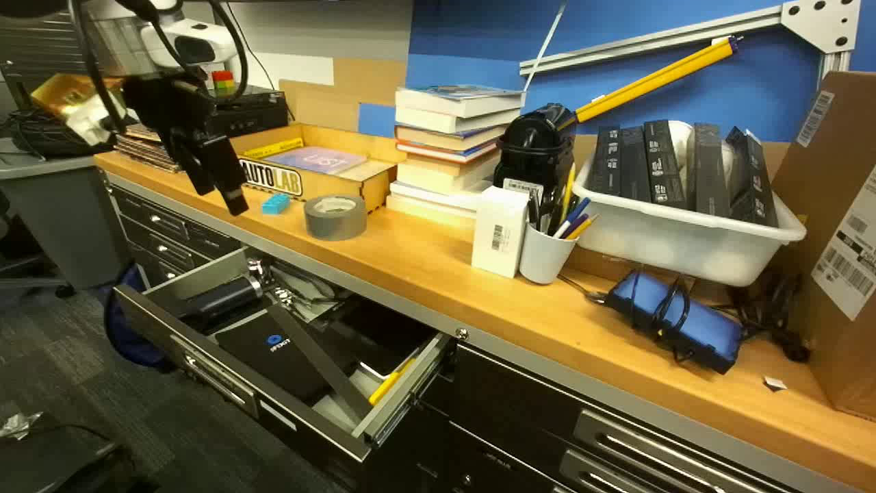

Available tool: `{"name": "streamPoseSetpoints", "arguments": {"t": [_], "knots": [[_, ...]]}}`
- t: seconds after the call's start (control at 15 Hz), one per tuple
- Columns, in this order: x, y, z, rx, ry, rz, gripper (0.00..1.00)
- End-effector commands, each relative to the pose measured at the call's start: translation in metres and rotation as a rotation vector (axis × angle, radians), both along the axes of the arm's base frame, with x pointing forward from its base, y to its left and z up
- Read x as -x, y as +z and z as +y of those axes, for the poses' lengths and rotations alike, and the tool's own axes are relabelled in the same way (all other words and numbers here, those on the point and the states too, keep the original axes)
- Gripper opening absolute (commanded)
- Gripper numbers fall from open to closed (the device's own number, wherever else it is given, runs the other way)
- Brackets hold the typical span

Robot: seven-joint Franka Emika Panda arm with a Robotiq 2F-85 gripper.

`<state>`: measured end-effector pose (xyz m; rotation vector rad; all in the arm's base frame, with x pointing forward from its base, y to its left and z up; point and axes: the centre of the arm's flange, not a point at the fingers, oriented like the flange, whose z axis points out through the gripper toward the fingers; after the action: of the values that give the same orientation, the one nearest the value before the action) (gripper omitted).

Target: Put the blue block in the drawer and close it

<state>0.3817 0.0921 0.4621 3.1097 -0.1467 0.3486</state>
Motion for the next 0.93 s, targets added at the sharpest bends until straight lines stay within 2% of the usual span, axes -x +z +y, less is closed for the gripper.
{"name": "streamPoseSetpoints", "arguments": {"t": [0.0, 0.87], "knots": [[-0.0008, 0.0025, 0.0004, -0.001, 0.000, -0.005, 1.00], [-0.0018, 0.0078, 0.0011, -0.003, 0.001, -0.016, 1.00]]}}
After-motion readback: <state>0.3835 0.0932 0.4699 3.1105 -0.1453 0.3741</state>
